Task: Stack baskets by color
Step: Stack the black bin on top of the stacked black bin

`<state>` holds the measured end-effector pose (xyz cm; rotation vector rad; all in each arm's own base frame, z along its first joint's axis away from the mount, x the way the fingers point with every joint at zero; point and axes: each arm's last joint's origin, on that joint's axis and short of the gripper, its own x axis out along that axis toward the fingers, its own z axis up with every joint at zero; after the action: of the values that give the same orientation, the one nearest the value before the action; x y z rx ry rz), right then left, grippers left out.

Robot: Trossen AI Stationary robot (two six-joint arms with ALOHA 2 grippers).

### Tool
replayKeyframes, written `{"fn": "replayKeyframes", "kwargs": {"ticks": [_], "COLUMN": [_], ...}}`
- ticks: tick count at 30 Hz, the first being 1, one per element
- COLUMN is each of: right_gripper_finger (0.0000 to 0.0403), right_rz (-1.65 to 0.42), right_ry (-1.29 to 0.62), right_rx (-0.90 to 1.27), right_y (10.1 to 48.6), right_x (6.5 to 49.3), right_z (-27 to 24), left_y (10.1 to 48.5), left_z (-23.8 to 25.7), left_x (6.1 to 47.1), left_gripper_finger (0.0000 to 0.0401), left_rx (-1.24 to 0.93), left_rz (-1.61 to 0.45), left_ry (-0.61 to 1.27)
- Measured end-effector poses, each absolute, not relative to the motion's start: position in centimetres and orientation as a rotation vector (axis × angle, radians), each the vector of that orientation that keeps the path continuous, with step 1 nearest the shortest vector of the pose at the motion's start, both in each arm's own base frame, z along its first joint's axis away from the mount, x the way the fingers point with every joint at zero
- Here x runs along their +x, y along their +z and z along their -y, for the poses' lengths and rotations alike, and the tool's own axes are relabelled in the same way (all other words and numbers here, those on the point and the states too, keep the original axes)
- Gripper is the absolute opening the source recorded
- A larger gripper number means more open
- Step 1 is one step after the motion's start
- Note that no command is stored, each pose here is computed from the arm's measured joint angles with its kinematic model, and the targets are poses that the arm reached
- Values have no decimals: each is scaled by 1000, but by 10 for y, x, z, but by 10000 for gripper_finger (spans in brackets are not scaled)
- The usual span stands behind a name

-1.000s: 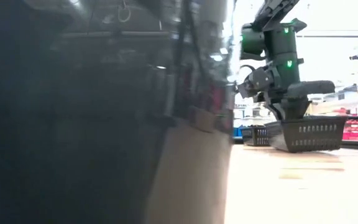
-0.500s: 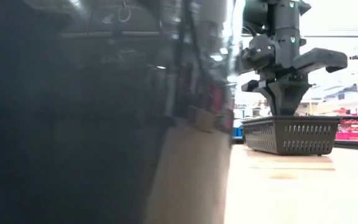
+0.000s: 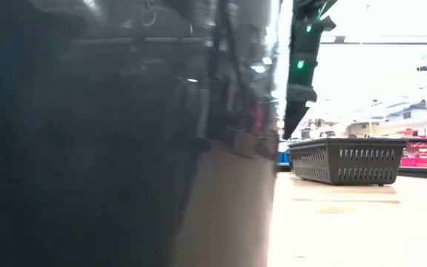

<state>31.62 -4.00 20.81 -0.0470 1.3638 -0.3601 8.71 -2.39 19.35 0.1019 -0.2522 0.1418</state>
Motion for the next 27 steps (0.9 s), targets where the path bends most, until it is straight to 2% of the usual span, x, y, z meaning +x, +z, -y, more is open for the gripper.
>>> {"fn": "replayKeyframes", "kwargs": {"ticks": [12,19,27], "right_gripper_finger": [9,60,127], "right_rz": [-1225,-1206,-1169], "right_ry": [-718,-806,-855], "right_rx": [185,309,386], "right_y": [220,219,219], "right_x": [285,265,257], "right_z": [137,174,189], "left_y": [193,193,193], "left_z": [24,24,24], "left_x": [87,87,87], "left_gripper_finger": [32,28,35], "left_rx": [102,102,102], "left_rz": [252,252,252], "left_ry": [142,141,141]}}
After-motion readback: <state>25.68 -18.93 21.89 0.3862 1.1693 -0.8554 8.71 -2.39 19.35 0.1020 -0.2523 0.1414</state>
